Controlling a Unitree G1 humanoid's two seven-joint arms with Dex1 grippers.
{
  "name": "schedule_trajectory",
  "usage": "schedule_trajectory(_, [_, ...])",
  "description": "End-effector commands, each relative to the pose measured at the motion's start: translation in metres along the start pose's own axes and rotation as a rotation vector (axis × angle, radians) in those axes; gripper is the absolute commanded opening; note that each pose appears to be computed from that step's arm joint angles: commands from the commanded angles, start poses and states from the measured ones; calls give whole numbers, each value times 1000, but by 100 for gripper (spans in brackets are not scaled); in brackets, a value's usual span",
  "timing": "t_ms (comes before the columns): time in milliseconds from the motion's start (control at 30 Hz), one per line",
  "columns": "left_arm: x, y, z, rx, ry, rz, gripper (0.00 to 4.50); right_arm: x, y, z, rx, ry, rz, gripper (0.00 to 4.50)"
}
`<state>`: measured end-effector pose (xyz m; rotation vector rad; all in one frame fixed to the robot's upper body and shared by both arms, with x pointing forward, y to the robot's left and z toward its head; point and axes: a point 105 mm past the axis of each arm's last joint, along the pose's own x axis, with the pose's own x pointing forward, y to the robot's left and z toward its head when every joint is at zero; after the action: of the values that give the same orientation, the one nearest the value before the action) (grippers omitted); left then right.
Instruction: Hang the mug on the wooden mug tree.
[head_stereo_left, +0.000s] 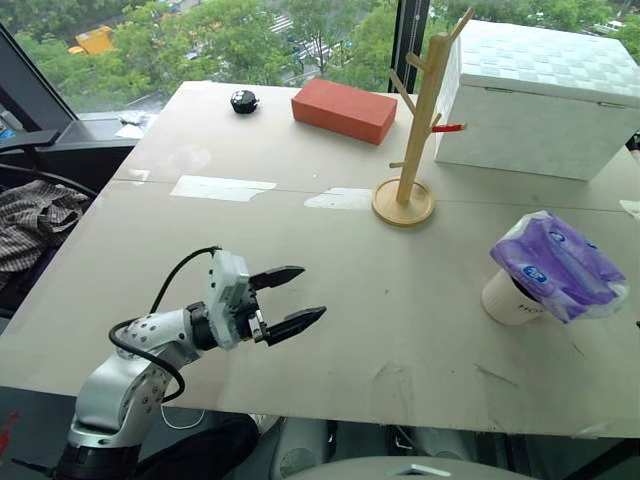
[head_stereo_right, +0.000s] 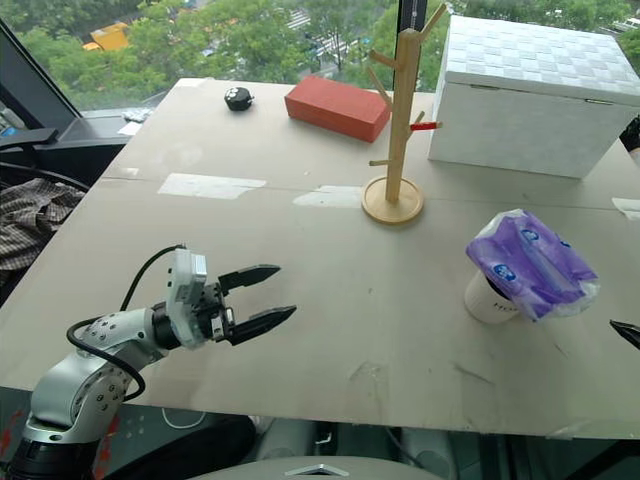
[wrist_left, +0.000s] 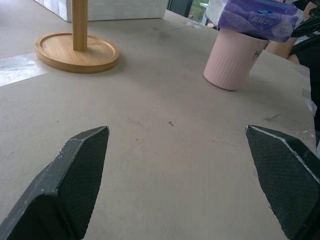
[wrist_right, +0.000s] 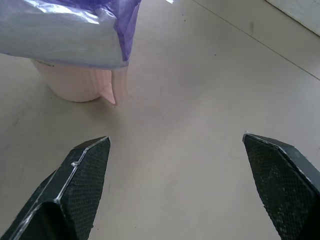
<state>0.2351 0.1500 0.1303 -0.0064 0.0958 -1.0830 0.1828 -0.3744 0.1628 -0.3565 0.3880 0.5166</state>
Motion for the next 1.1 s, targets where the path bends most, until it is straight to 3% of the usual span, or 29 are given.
schedule_trajectory(33, [-1, -5, 17, 46, -19, -59, 450, -10, -2, 11, -52, -9, -34, 428])
schedule_trajectory(167, [9, -4, 44, 123, -73, -145, 450, -11, 5, 25, -109, -24, -162, 428])
schedule_trajectory(267, [14, -13, 56, 140, -98, -227, 450, -16, 23, 33, -139, 7, -135, 428])
schedule_trajectory(367, [18, -24, 56, 175, -69, -315, 450, -26, 37, 39, -121, 87, -141, 428])
schedule_trajectory(500, [18, -29, 52, 170, -60, -360, 450, -41, 58, 60, -99, 89, -68, 441])
schedule_trajectory(800, [25, -24, 52, 181, -82, -375, 450, 0, 93, 100, -384, 43, 3, 441])
schedule_trajectory(1100, [23, -26, 49, 174, -91, -360, 450, 27, 110, 93, -495, 81, 80, 441])
